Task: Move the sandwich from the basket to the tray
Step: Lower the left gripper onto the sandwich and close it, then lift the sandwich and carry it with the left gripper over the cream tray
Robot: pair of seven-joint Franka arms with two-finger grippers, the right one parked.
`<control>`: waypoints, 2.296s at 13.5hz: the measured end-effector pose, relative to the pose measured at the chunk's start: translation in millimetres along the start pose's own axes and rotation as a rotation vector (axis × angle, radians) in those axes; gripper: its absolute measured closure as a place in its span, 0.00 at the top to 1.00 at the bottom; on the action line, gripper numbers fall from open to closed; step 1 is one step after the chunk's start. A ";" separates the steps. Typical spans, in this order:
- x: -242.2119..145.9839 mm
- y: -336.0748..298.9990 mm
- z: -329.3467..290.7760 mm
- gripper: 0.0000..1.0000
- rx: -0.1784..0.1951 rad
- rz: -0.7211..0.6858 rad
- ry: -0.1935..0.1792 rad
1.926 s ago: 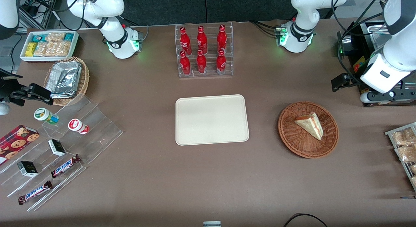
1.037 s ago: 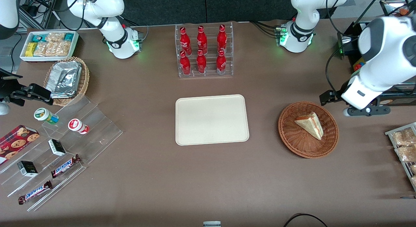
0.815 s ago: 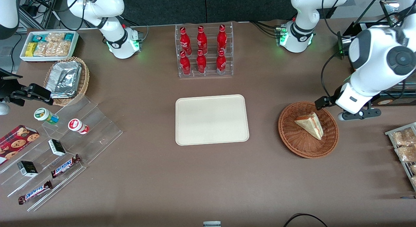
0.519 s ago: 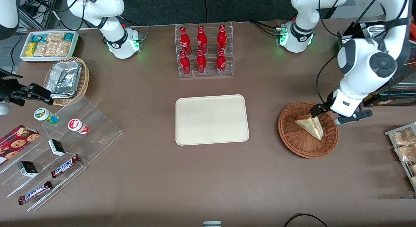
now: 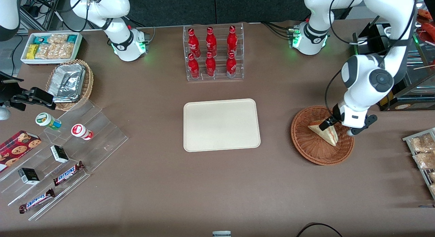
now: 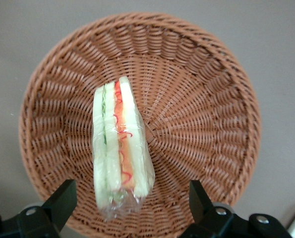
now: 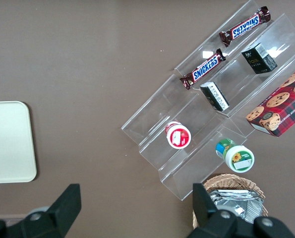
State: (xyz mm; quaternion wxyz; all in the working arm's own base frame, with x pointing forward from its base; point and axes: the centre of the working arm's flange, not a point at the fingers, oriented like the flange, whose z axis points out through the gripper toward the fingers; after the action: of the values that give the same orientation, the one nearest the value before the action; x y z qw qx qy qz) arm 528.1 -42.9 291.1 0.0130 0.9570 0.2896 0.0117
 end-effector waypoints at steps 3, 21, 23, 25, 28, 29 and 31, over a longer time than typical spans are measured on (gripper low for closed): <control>1.2 -6.2 26.3 1.00 0.011 -0.074 -0.022; 16.3 77.8 -52.1 0.16 0.059 -0.127 -0.069; -11.1 113.3 -60.4 0.16 0.050 -0.052 -0.061; -52.6 151.7 -58.8 0.16 0.050 0.045 -0.063; -125.2 216.6 -46.5 0.16 0.050 0.234 -0.071; -149.2 238.0 -41.1 0.16 0.048 0.287 -0.074; -190.1 276.4 -28.4 0.16 0.045 0.381 -0.073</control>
State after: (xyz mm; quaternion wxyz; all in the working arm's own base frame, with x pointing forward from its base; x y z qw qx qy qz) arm 522.2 -377.8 325.4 -0.0004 0.9944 0.1025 -0.0274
